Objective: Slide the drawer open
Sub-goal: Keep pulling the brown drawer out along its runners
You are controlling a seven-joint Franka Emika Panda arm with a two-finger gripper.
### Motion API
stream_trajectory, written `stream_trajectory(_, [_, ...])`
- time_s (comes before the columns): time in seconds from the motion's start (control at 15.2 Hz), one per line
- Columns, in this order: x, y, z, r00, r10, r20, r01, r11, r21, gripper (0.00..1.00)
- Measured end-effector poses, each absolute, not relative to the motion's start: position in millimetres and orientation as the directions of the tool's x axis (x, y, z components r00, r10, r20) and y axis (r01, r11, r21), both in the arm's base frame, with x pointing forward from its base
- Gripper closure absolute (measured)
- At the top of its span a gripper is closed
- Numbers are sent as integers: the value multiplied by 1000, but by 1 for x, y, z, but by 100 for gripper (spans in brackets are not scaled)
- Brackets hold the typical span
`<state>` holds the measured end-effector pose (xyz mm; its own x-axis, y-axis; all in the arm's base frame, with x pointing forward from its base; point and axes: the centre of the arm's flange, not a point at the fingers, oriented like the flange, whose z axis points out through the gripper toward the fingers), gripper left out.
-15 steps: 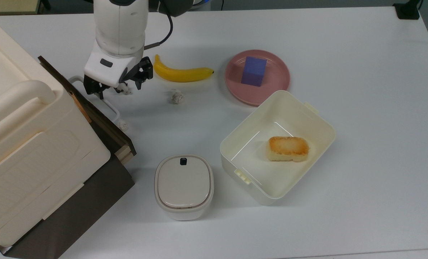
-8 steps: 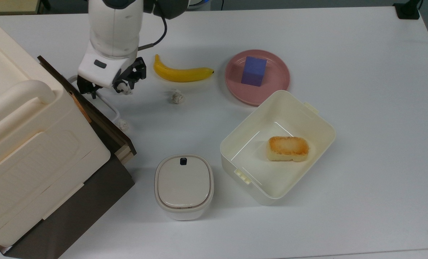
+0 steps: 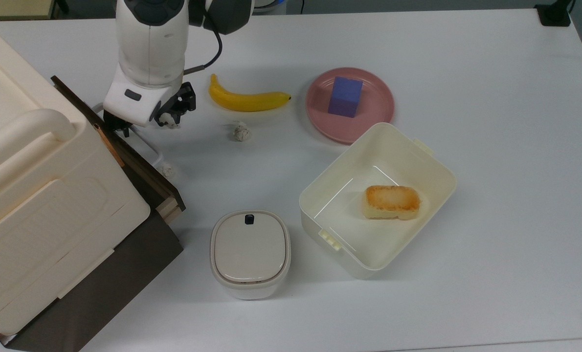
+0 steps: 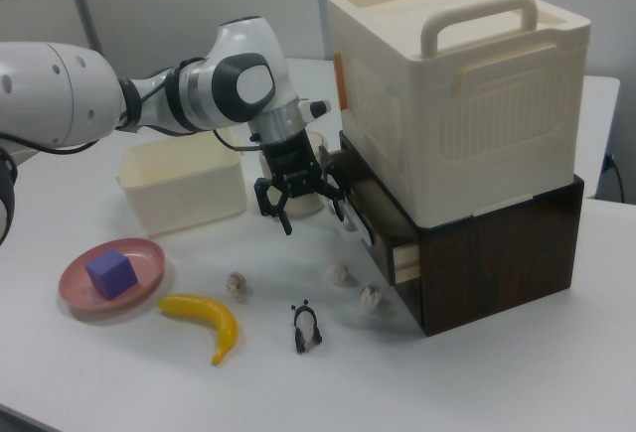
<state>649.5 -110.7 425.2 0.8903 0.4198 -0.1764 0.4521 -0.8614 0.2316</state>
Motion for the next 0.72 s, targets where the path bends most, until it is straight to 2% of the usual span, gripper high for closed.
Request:
stream_trajectory(0.46, [649, -106, 422, 813, 542, -213, 579, -790, 200, 0])
stream_trajectory(0.72, [646, -102, 423, 798, 554, -238, 597, -782, 179, 0])
